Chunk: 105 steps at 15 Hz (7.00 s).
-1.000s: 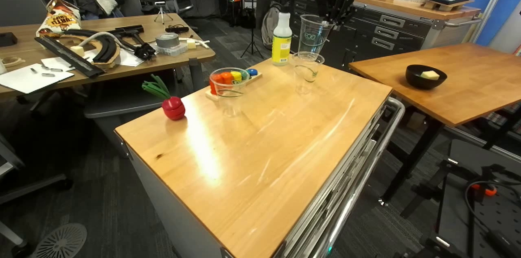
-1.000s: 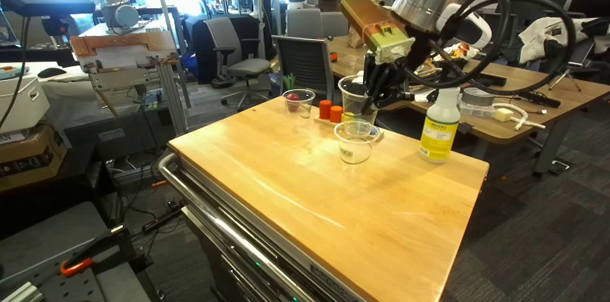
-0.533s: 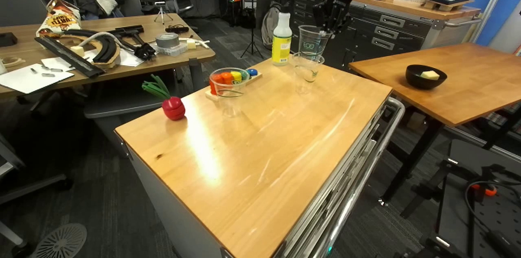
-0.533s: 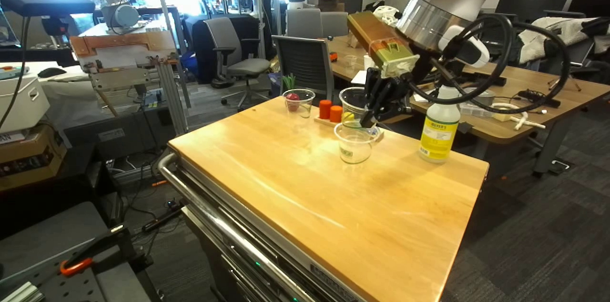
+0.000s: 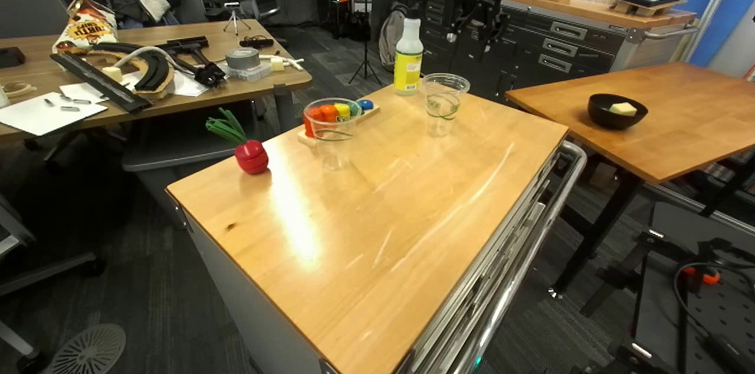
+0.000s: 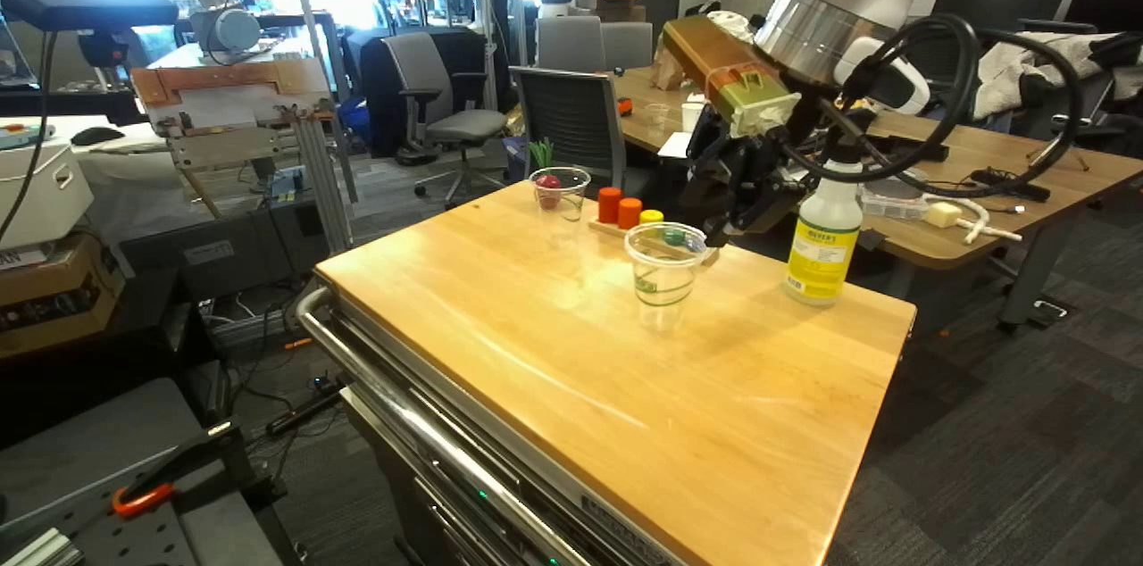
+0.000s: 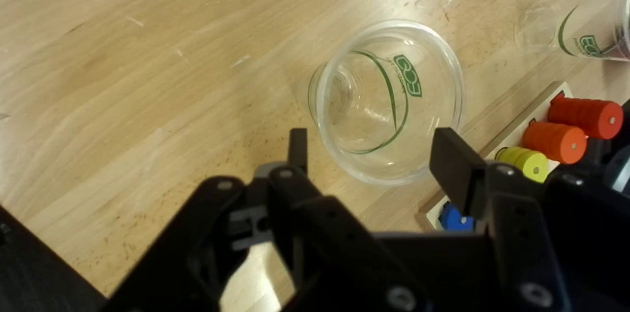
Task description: Stack up the three plastic cups on the table.
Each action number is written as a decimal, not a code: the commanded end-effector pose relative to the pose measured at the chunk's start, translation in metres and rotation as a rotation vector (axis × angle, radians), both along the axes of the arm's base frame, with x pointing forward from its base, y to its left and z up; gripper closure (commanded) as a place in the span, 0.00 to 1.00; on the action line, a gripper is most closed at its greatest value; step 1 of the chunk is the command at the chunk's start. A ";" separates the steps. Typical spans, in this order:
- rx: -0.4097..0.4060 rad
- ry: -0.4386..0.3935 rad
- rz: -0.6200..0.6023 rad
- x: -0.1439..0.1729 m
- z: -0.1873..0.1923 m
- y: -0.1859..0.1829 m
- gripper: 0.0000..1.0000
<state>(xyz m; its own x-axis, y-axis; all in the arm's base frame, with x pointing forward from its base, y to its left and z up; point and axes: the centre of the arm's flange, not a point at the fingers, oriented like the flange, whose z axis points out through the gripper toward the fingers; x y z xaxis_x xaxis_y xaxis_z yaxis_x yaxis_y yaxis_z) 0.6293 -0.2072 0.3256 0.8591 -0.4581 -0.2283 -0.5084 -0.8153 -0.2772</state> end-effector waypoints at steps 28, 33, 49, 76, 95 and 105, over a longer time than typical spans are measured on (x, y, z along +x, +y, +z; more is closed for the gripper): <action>-0.154 0.059 -0.071 0.024 -0.067 0.015 0.78; -0.154 0.025 -0.060 0.027 -0.055 0.021 1.00; -0.360 -0.215 0.179 0.060 0.100 0.184 0.99; -0.284 -0.315 0.320 0.062 0.066 0.284 0.99; -0.275 -0.233 0.383 0.043 0.054 0.277 0.99; -0.251 -0.263 0.378 0.052 0.043 0.278 0.99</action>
<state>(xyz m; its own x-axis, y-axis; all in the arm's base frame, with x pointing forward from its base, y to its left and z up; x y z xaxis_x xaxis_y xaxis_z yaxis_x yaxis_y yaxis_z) 0.6786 0.0706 0.3707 0.9892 -0.1252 0.0758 -0.1181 -0.9887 -0.0926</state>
